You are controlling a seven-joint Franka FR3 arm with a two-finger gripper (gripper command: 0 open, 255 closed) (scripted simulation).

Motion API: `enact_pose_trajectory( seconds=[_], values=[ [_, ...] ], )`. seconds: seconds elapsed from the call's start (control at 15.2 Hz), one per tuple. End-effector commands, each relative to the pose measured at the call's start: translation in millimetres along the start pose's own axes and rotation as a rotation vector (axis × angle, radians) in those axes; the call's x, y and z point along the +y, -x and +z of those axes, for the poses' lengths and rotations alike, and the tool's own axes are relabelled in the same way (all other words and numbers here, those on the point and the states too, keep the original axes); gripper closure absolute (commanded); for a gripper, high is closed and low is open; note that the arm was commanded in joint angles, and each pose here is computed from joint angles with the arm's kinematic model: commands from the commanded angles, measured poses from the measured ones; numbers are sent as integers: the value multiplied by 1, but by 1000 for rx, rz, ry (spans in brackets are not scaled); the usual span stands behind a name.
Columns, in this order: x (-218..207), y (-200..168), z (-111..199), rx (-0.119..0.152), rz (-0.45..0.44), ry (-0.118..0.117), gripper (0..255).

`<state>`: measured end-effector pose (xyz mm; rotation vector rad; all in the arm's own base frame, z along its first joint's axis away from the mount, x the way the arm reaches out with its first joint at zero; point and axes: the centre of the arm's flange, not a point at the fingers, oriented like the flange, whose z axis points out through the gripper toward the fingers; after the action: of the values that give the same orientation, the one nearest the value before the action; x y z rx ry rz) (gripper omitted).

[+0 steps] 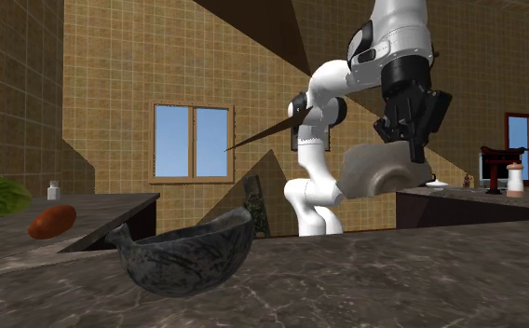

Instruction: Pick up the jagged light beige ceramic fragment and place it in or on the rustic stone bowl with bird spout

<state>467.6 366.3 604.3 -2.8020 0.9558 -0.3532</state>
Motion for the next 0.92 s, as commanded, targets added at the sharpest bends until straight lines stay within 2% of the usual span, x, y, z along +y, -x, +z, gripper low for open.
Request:
enact_pose_trajectory(
  seconds=[0.0, 0.4, 0.86],
  values=[
    [-2, -1, -12, 0, 0, 0, 255],
    [-9, -5, -38, 0, 0, 0, 255],
    [2, -96, -25, 0, 0, 0, 255]
  ],
)
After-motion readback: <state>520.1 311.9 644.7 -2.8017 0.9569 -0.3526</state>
